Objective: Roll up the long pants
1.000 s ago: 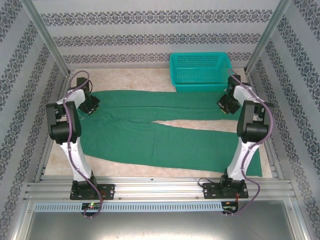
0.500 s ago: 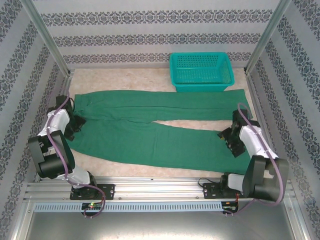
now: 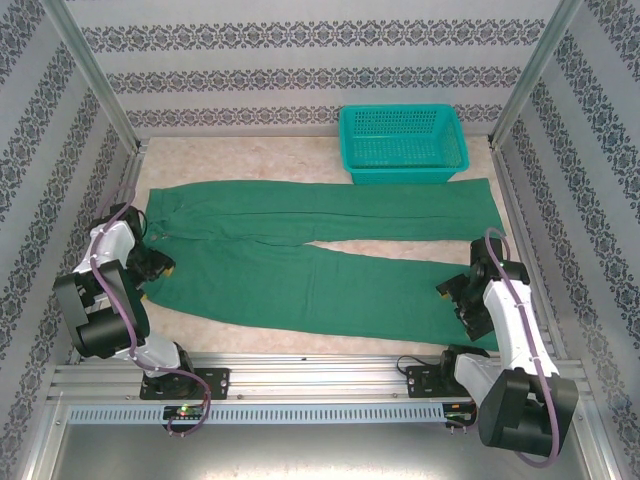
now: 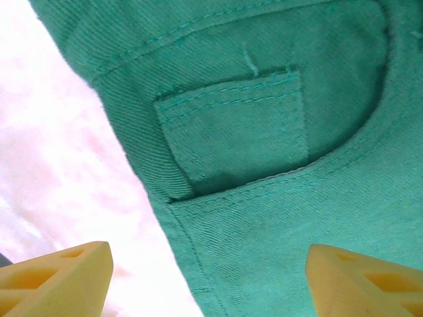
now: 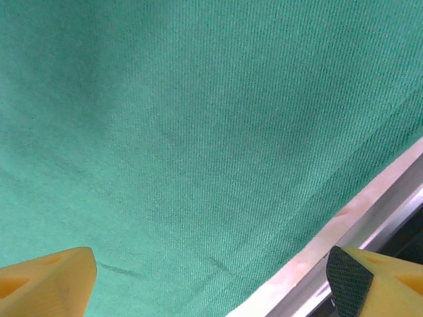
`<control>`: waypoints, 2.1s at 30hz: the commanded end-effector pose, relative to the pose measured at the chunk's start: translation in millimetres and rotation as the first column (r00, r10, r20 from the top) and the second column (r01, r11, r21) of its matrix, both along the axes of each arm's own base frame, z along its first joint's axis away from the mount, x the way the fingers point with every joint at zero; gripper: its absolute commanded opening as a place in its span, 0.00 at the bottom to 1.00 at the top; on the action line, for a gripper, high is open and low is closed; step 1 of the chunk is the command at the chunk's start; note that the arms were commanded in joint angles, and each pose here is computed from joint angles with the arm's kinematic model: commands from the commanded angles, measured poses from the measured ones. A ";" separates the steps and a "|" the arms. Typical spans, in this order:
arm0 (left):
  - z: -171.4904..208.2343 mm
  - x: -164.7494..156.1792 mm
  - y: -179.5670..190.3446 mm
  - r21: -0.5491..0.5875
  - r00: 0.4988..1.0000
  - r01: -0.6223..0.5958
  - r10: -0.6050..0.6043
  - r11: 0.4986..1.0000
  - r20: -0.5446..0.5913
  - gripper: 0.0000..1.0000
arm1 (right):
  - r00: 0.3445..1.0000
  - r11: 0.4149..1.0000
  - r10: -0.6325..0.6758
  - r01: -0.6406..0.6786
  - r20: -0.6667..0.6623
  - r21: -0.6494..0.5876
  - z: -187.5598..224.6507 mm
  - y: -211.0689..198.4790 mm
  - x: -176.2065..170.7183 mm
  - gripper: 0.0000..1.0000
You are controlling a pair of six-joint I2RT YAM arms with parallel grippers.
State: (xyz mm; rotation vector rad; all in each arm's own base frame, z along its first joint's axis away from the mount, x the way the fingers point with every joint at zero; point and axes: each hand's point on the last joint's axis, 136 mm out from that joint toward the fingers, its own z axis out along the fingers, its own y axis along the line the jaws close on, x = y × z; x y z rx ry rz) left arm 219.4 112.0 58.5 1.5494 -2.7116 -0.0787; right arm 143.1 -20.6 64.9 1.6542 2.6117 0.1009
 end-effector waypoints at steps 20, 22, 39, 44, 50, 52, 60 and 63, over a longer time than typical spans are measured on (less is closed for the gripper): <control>-48.4 -4.0 7.7 -0.063 0.981 -0.194 0.195 0.979 0.013 0.00 | 0.991 0.991 -0.134 0.134 -0.011 -0.024 -4.0 -15.7 -28.5 0.90; -43.1 -5.0 14.0 -0.037 0.975 -0.217 0.218 0.975 0.028 0.00 | 0.991 0.991 -0.129 0.129 -0.015 -0.017 -1.0 -15.6 -34.6 0.90; -61.4 -0.8 11.4 -0.049 0.941 -0.317 0.320 0.947 0.105 0.00 | 0.988 0.999 -0.021 0.028 -0.152 0.044 -5.8 -25.5 3.1 0.18; -56.8 7.4 16.6 -0.042 0.945 -0.304 0.307 0.952 0.113 0.00 | 0.978 0.999 0.026 -0.017 -0.206 0.047 -19.8 -25.2 23.6 0.12; -47.1 11.3 19.9 -0.029 0.948 -0.288 0.289 0.957 0.134 0.00 | 0.965 0.996 0.074 -0.060 -0.253 0.063 -43.0 -12.5 32.3 0.01; -46.7 11.2 20.0 -0.025 0.948 -0.283 0.284 0.959 0.141 0.00 | 0.961 0.996 0.079 -0.062 -0.264 0.071 -50.2 -10.3 31.7 0.01; -47.4 13.9 20.9 -0.027 0.946 -0.282 0.283 0.959 0.155 0.00 | 0.955 0.993 0.103 -0.084 -0.277 0.077 -70.5 -12.5 57.3 0.00; -45.5 16.1 22.3 -0.023 0.947 -0.278 0.278 0.960 0.164 0.00 | 0.955 0.992 0.118 -0.103 -0.273 0.070 -77.0 -14.6 75.1 0.00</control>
